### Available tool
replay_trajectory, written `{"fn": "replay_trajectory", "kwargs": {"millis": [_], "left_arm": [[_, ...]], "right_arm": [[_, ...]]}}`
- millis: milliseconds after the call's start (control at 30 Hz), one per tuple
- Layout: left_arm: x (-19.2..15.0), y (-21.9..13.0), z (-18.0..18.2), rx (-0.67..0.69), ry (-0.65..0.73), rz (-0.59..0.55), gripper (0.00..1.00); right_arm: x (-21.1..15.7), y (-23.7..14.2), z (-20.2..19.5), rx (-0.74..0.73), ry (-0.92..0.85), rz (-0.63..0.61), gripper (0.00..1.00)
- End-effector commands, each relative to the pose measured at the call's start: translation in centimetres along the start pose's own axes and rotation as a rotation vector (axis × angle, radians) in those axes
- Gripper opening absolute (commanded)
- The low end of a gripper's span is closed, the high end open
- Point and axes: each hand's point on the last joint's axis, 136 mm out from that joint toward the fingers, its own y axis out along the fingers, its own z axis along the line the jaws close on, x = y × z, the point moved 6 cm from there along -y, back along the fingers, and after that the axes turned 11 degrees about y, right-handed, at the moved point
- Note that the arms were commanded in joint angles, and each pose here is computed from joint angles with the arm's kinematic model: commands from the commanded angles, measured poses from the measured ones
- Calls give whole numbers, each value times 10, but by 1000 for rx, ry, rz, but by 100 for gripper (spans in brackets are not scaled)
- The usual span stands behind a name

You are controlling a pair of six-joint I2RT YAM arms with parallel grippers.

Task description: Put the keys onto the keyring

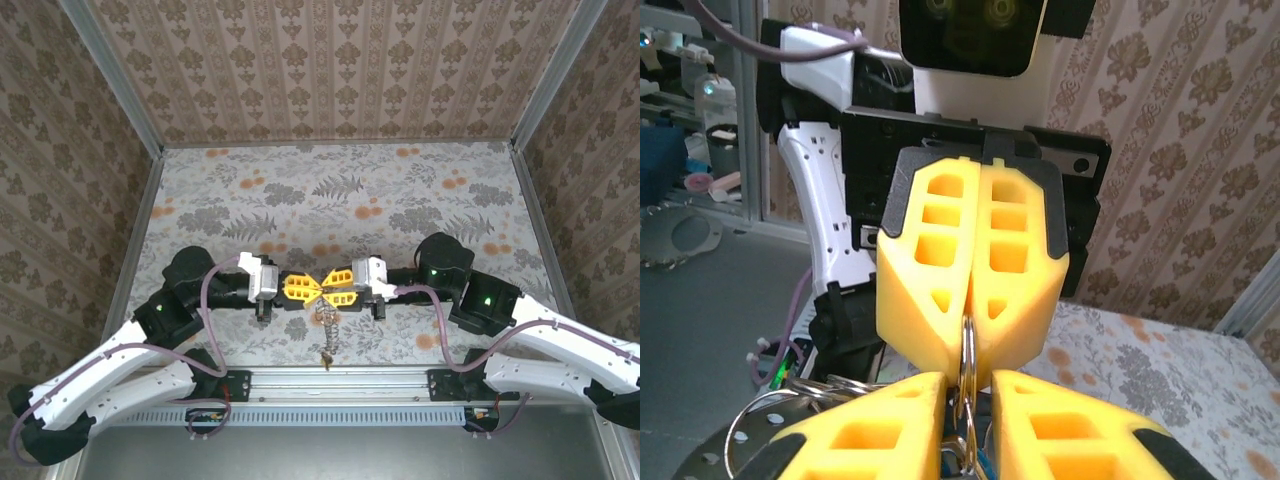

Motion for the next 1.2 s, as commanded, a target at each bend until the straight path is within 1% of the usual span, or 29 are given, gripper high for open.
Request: {"fn": "replay_trajectory", "kwargs": {"millis": [0,100,133,167,200,233,300,333,367,467,500,567,667,767,800,833,867,900,1000,1033,1100,1133,1167], "left_arm": [[35,-4,-1,-15,105,-182,0],[40,-6,-2,-20,120,-209,0],[40,-6,-2,-21,119,-211,0],[40,-5,-1,-17,116,-206,0],[39,-4,0,-17,109,-196,0],[36,-2,3,-5,97,-167,0],[27,2,10,38,72,-64,0],[22,5,11,41,62,6,0],[15,6,15,74,58,90,1],[-3,10,22,122,51,309,15],[-8,10,24,132,48,361,16],[-15,13,26,134,52,452,17],[-23,17,29,126,59,553,17],[-30,20,29,113,66,627,16],[-31,20,29,110,65,638,16],[-33,21,29,105,65,648,12],[-34,21,29,101,64,656,2],[-35,22,28,90,60,663,0],[-36,24,25,63,50,651,0],[-35,24,23,54,45,629,0],[-25,22,20,46,35,542,0],[-19,21,18,35,29,475,0],[-11,18,16,37,30,409,0]], "right_arm": [[-9,5,1,14,24,7,16],[-8,2,1,4,21,-2,12],[-7,1,0,2,21,-7,8],[-7,0,0,-3,19,-10,2],[-7,0,0,-8,16,-14,0],[-6,-1,-1,-17,15,-16,0],[-6,-2,-5,-50,12,-17,0],[-5,-3,-8,-78,11,-14,0],[-6,-4,-11,-104,13,-5,0],[-9,-6,-20,-182,13,29,0],[-11,-5,-23,-196,17,45,0],[-15,-1,-25,-202,22,71,0],[-16,4,-27,-191,33,94,0],[-18,8,-30,-195,35,120,0],[-19,8,-30,-195,35,128,0],[-20,10,-31,-193,38,140,0],[-21,11,-31,-192,40,149,0],[-22,11,-31,-193,41,157,0],[-23,13,-32,-187,42,162,0],[-23,13,-31,-181,41,159,0],[-22,12,-27,-155,37,146,0],[-21,11,-24,-133,35,133,2],[-20,10,-20,-112,31,113,7]]}}
